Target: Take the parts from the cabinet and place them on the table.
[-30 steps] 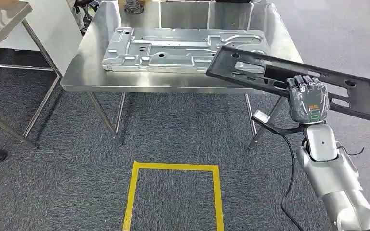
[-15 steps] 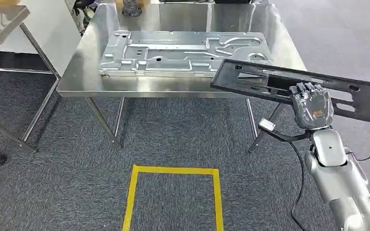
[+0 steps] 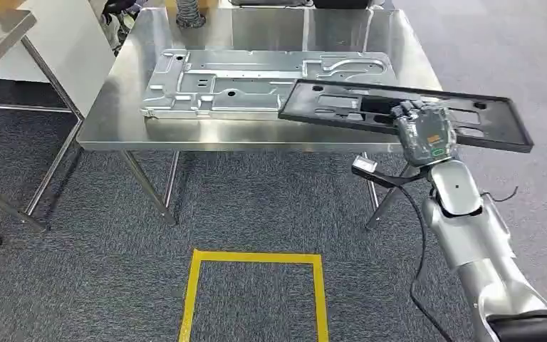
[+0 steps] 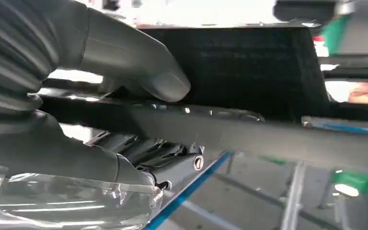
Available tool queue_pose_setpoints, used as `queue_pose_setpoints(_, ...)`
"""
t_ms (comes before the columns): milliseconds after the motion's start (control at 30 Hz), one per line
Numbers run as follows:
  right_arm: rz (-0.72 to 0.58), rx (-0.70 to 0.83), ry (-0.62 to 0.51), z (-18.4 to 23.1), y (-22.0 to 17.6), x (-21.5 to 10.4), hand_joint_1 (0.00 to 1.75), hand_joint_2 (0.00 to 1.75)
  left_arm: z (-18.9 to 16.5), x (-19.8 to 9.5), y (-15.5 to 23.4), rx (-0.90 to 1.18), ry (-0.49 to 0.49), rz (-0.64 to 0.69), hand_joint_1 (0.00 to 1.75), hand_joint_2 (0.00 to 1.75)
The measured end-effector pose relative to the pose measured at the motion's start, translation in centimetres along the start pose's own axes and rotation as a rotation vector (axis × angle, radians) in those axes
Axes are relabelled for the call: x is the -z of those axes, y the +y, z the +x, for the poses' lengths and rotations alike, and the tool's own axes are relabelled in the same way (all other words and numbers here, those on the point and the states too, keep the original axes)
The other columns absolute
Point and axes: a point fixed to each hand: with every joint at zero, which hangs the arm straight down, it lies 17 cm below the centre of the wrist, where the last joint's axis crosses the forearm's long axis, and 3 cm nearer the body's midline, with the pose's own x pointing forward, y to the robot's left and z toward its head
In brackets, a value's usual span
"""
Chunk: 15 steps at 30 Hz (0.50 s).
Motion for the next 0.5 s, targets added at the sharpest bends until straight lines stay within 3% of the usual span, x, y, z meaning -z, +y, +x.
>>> queue_pose_setpoints(133,-0.007,0.046,-0.037,3.3,-0.9,3.4,1.75,1.75,0.3,0.1,-0.4,-0.010,-0.001,0.002,0.00,1.75)
queue_pose_setpoints(500,0.015,0.134,-0.127,9.3,-1.7,6.6,1.75,1.75,-0.3,0.0,0.4,-0.001,0.009,0.022,0.00,1.75)
